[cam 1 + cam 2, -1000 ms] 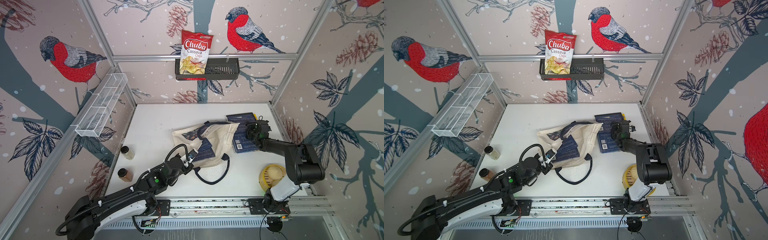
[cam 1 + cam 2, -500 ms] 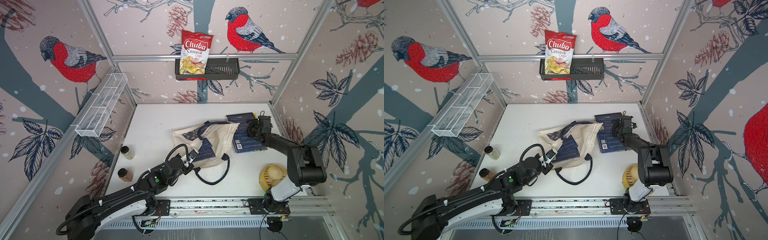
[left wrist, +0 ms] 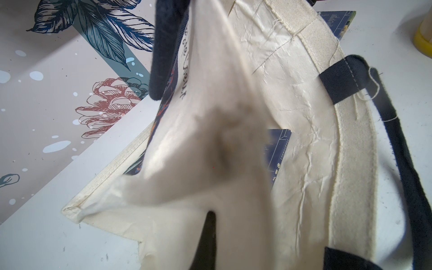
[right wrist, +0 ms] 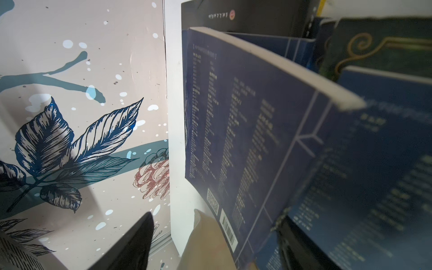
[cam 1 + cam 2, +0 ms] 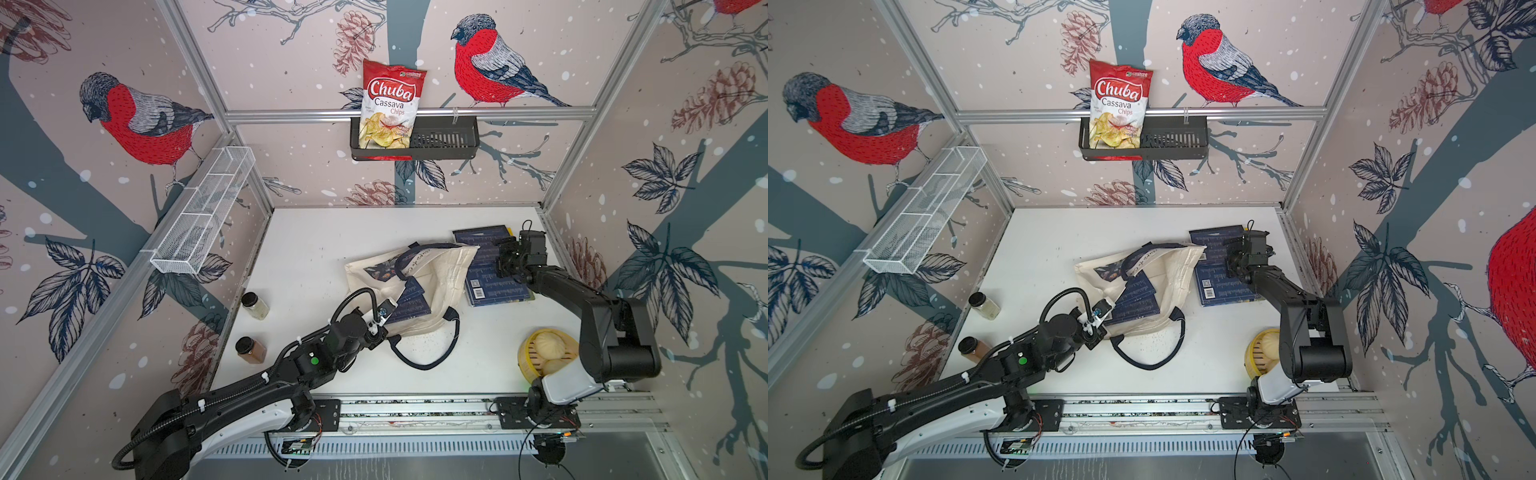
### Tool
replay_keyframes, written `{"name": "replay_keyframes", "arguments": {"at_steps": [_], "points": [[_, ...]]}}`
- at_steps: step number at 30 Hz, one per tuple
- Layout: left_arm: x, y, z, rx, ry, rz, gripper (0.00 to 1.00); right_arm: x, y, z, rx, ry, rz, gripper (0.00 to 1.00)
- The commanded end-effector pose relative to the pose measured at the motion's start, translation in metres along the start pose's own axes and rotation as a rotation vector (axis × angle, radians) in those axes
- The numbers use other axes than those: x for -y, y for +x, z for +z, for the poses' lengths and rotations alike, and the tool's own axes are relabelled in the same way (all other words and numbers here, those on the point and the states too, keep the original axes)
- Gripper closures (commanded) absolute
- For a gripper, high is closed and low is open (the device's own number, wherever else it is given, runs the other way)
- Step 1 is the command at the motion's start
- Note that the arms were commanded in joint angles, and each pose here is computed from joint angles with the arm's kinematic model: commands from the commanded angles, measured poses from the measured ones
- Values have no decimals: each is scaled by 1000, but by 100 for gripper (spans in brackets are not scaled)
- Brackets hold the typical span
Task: Take out the books from the canvas bag
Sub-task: Place the book on the book.
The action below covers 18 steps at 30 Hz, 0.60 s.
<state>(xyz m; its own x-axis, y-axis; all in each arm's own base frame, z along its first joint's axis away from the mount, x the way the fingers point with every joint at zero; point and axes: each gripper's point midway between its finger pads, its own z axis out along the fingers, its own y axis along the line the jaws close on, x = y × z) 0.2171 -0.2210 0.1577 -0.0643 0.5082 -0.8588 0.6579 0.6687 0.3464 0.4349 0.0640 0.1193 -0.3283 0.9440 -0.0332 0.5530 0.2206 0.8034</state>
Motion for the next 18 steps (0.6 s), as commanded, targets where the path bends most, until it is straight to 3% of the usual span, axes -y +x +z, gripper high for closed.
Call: {"name": "replay_keyframes", "arguments": {"at_steps": [1, 11, 18], "points": [[0, -15, -1, 50, 9, -17, 100, 4, 4, -4, -29, 18, -10, 15], [1, -16, -2, 52, 16, -12, 100, -7, 9, -25, -35, -26, -77, 14], [3, -16, -2, 52, 31, 3, 100, -62, 50, -92, 92, -212, -404, 14]]}}
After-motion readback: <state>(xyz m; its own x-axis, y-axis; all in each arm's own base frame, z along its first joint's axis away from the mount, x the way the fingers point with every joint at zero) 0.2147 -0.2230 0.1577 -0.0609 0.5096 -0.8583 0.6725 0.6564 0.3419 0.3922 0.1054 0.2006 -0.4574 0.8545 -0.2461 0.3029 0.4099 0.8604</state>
